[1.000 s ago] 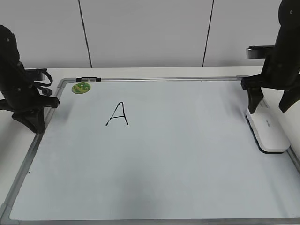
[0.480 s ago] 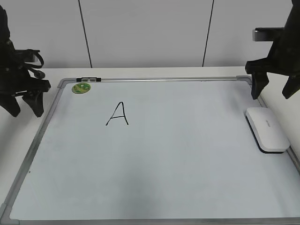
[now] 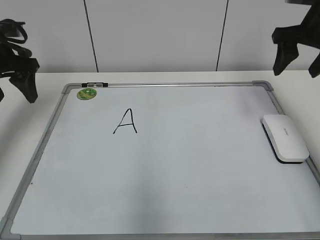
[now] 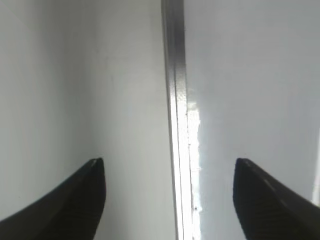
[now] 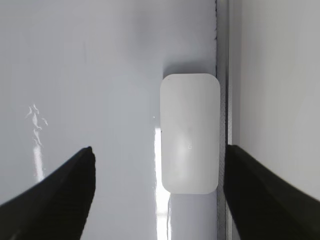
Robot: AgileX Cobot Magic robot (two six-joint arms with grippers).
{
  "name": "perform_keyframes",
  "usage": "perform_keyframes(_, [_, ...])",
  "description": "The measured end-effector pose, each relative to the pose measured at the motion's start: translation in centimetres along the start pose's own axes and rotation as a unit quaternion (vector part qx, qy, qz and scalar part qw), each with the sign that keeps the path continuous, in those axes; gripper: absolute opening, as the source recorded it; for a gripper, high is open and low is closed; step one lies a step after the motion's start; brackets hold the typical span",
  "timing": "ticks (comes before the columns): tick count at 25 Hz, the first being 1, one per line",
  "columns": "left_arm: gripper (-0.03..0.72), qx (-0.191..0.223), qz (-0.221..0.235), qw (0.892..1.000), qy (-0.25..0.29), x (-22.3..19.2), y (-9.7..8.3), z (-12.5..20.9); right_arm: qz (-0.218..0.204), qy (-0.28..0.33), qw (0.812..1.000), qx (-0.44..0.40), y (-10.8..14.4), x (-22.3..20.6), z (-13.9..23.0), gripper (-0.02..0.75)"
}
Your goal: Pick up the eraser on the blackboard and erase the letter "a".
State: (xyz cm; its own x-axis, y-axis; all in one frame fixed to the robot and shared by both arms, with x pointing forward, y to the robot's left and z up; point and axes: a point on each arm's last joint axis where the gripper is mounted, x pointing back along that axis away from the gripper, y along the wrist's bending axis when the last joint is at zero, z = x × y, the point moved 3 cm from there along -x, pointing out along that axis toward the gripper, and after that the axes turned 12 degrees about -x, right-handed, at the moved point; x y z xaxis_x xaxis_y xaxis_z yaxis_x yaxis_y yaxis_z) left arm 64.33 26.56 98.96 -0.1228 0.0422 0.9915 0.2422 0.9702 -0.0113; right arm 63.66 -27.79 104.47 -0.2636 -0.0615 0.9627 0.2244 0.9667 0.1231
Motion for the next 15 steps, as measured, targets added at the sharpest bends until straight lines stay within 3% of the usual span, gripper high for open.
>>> perform_keyframes(7, [0.549,0.004,0.013,0.999,-0.036,3.8,-1.0,1.8,-0.037,-0.046,0.998,-0.004,0.5,4.9,1.0,0.593])
perform_keyframes(15, [0.533,0.0,-0.002,0.999,-0.045,7.3,-1.9,8.8,-0.051,-0.035,0.998,0.021,1.1,7.3,6.7,0.593])
